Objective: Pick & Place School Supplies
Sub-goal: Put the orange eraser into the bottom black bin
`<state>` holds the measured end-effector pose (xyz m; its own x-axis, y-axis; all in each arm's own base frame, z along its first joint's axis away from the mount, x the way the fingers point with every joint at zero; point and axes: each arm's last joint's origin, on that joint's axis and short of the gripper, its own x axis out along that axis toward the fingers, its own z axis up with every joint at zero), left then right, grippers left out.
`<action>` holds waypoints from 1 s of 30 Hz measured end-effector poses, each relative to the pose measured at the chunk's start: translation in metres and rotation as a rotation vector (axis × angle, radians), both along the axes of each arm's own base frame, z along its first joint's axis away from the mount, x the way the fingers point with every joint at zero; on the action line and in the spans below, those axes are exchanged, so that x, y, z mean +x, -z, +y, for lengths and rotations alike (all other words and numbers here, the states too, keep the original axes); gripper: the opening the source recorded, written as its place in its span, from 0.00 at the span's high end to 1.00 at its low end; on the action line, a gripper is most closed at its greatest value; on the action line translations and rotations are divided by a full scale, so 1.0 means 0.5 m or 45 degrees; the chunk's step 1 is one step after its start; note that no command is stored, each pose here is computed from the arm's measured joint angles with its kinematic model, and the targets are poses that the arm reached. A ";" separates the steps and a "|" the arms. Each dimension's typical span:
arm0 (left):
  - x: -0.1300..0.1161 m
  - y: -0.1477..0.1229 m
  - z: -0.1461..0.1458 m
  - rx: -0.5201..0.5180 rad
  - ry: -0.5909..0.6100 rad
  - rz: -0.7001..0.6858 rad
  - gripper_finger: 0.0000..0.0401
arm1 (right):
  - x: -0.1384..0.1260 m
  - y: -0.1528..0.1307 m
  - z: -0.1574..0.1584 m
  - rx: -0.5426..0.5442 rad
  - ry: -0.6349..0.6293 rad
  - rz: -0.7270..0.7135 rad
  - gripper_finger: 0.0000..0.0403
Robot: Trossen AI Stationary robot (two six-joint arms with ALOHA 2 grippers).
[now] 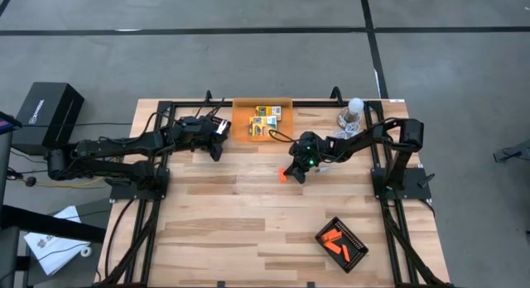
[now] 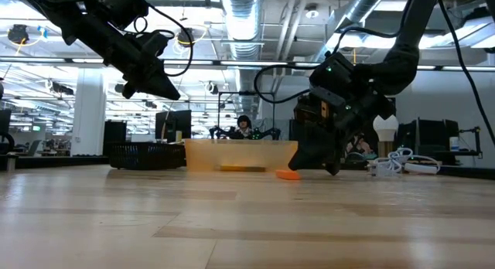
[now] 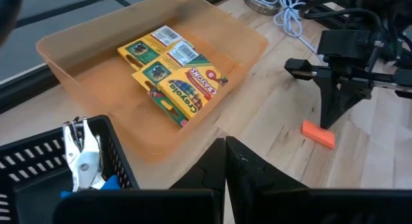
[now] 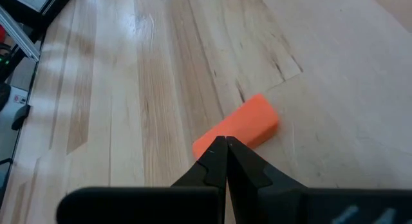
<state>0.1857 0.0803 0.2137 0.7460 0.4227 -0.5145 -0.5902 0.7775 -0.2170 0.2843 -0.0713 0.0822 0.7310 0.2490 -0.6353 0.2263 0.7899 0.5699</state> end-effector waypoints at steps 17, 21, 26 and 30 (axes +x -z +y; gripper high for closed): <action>0.001 -0.001 -0.001 -0.009 0.021 -0.010 1.00 | -0.008 0.006 -0.001 -0.017 0.037 0.086 1.00; 0.001 -0.001 -0.002 -0.021 0.043 -0.015 1.00 | -0.010 0.006 -0.008 -0.019 0.052 0.091 1.00; 0.002 -0.001 -0.003 -0.031 0.059 -0.019 1.00 | -0.018 0.009 -0.025 -0.055 0.102 0.129 1.00; 0.002 -0.001 -0.003 -0.026 0.062 -0.017 1.00 | -0.022 0.009 -0.034 -0.057 0.120 0.140 1.00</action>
